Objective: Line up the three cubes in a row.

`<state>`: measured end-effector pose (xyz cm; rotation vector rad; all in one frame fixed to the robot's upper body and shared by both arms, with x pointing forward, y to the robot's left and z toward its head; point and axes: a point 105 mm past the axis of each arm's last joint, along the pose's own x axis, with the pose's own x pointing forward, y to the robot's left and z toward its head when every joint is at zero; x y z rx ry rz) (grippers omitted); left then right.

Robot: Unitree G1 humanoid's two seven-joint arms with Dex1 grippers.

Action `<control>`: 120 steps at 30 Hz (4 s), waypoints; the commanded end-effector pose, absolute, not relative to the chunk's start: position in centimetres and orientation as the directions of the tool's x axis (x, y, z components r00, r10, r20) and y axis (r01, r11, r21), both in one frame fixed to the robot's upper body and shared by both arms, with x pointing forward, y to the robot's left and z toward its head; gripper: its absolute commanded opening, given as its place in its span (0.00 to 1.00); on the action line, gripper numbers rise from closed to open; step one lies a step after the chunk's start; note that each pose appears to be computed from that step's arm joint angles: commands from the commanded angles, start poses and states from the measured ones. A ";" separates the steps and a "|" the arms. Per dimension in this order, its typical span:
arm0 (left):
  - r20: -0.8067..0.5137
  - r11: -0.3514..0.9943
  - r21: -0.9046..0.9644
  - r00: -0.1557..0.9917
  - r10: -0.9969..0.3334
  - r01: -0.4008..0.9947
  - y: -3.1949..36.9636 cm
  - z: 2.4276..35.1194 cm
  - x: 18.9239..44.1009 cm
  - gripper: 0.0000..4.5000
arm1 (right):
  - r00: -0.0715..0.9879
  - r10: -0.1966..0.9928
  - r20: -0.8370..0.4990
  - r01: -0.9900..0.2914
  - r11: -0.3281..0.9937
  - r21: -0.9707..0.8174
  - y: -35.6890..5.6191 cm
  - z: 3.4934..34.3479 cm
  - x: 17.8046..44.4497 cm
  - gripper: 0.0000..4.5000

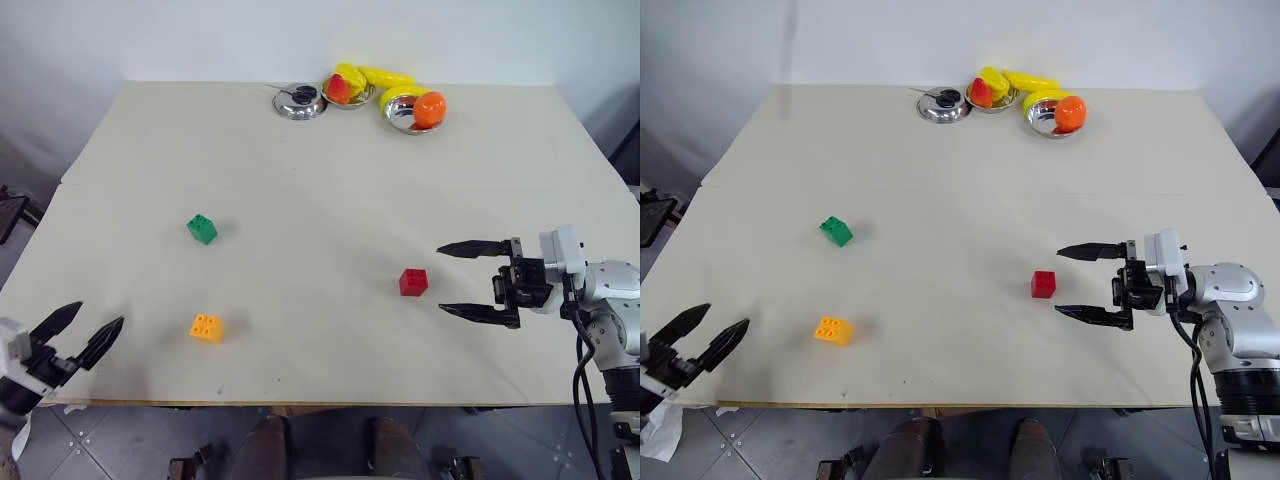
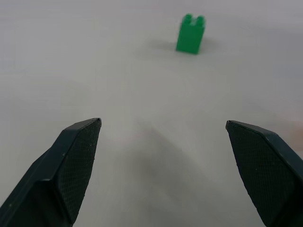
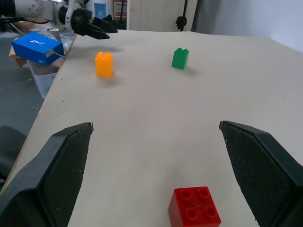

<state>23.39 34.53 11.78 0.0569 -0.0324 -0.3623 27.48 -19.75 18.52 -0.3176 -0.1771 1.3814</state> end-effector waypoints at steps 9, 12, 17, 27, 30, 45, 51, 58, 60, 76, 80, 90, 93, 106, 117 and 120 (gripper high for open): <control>-0.034 0.897 0.099 0.903 -0.429 0.430 29.2 12.5 32.0 1.00 | 0.255 0.966 -0.037 -0.908 0.226 -0.354 -20.3 19.4 26.7 0.99; -0.030 0.931 0.103 0.936 -0.350 0.351 28.9 12.8 35.8 1.00 | 0.251 0.967 -0.037 -0.909 0.223 -0.352 -19.7 19.4 26.7 0.99; -0.013 0.928 0.096 0.933 -0.360 0.360 27.7 13.3 38.5 1.00 | 0.242 0.970 -0.019 -0.910 0.220 -0.351 -18.8 19.8 26.4 0.99; -0.012 0.909 0.114 0.916 -0.402 0.401 28.0 14.1 38.8 0.61 | 0.270 0.963 -0.008 -0.901 0.249 -0.356 -18.8 19.8 26.3 1.00; -0.016 0.890 0.135 0.899 -0.437 0.435 27.8 14.5 38.6 0.40 | 0.277 0.961 -0.011 -0.899 0.255 -0.356 -18.9 19.6 26.1 1.00; -0.208 0.110 0.295 0.176 -0.962 0.949 9.5 19.9 35.7 0.34 | 0.368 0.924 -0.108 -0.881 0.309 -0.357 -22.6 20.5 24.6 1.00; -0.316 0.034 0.256 0.117 -0.942 0.966 5.1 18.1 35.1 0.34 | 0.397 0.910 -0.118 -0.873 0.335 -0.354 -23.2 20.4 23.8 1.00; -0.416 0.016 0.239 0.117 -0.902 0.971 2.3 16.1 35.3 0.34 | 0.407 0.907 -0.111 -0.868 0.346 -0.356 -22.9 20.5 23.5 1.00; -0.430 0.017 0.228 0.116 -0.895 0.974 1.9 15.8 35.2 0.34 | 0.409 0.906 -0.109 -0.868 0.349 -0.354 -22.9 20.4 23.4 1.00; -0.518 -0.087 0.210 0.036 -0.854 0.974 1.2 13.1 34.0 0.34 | 0.418 0.903 -0.095 -0.863 0.363 -0.352 -22.6 20.1 23.2 1.00; -0.519 -0.063 0.207 0.055 -0.853 0.976 1.4 12.8 34.5 0.34 | 0.420 0.903 -0.092 -0.862 0.364 -0.353 -22.5 20.1 23.2 1.00; -0.484 0.003 0.216 0.109 -0.868 0.976 1.2 13.0 35.4 0.75 | 0.422 0.903 -0.085 -0.859 0.368 -0.355 -22.2 20.2 23.2 1.00; -0.480 0.009 0.215 0.114 -0.870 0.977 1.1 13.0 35.5 0.75 | 0.421 0.903 -0.083 -0.860 0.368 -0.355 -22.2 20.2 23.3 1.00; -0.462 0.024 0.256 0.144 -0.875 0.966 1.3 13.6 36.1 0.75 | 0.412 0.908 -0.080 -0.861 0.359 -0.359 -21.9 20.4 23.8 1.00; -0.377 -0.128 0.292 -0.009 -0.926 0.948 2.2 17.0 34.3 0.75 | 0.398 0.913 -0.085 -0.870 0.347 -0.351 -21.8 20.4 23.8 1.00; -0.284 -0.108 0.326 -0.012 -0.959 0.939 3.2 19.7 34.5 0.75 | 0.395 0.915 -0.087 -0.875 0.345 -0.340 -21.9 20.3 23.9 1.00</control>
